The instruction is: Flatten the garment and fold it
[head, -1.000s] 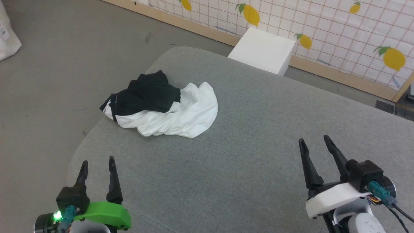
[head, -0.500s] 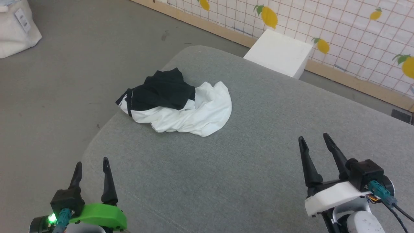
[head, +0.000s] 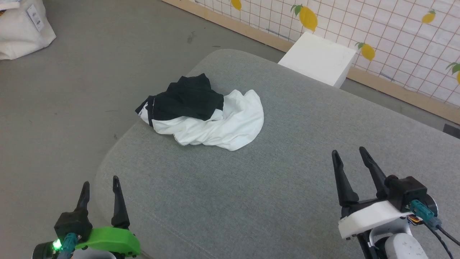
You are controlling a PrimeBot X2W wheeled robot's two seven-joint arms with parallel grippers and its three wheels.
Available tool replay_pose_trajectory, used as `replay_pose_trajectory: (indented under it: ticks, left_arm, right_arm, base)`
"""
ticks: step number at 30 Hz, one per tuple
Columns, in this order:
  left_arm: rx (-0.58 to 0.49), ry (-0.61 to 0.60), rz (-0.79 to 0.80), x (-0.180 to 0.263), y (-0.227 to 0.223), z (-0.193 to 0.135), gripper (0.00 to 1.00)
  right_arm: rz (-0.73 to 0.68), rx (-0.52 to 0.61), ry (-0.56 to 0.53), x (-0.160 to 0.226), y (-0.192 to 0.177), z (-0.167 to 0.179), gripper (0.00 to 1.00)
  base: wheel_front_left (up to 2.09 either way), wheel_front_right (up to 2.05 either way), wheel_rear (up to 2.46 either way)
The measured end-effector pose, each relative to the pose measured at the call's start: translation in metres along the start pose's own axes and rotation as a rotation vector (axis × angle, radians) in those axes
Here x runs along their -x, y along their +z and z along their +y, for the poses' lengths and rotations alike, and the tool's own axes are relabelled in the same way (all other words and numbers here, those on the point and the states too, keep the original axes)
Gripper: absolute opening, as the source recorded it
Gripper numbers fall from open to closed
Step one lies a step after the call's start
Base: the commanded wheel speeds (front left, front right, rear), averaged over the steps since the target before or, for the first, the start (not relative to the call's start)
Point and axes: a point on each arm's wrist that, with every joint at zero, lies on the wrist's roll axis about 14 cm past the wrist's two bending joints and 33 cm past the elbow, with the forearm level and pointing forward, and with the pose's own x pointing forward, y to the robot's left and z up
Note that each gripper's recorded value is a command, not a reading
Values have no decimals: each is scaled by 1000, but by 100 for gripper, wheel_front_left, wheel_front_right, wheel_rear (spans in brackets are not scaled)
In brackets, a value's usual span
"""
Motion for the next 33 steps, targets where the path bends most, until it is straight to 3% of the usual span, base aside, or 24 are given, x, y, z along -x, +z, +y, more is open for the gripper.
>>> replay_pose_trajectory:
  ticks: [5, 14, 20, 24, 29, 30, 33]
  left_arm:
    - [47, -29, 17, -16, 3, -10, 100]
    - [97, -135, 9, -116, 51, -57, 100]
    - [99, -169, 113, -182, 55, -84, 100]
    - [75, -172, 271, -217, 32, -101, 100]
    - [46, -111, 555, -232, -32, -107, 100]
    - [25, -91, 742, -224, -79, -116, 100]
    - [49, -52, 946, -200, -133, -121, 100]
  right_arm:
    - [-9, -5, 3, -5, 2, -1, 100]
    - [-33, 3, 0, -27, 4, -16, 100]
    - [-29, -9, -61, -34, -10, -49, 100]
    - [-11, -19, -114, -33, -27, -76, 100]
    - [29, -39, -185, -26, -55, -108, 100]
    - [58, -49, -233, -15, -73, -126, 100]
    - [102, -59, -280, -3, -94, -143, 100]
  base:
    - [0, 0, 0]
    - [0, 0, 0]
    - [0, 0, 0]
    - [0, 0, 0]
    - [0, 0, 0]
    - [0, 0, 0]
    - [0, 0, 0]
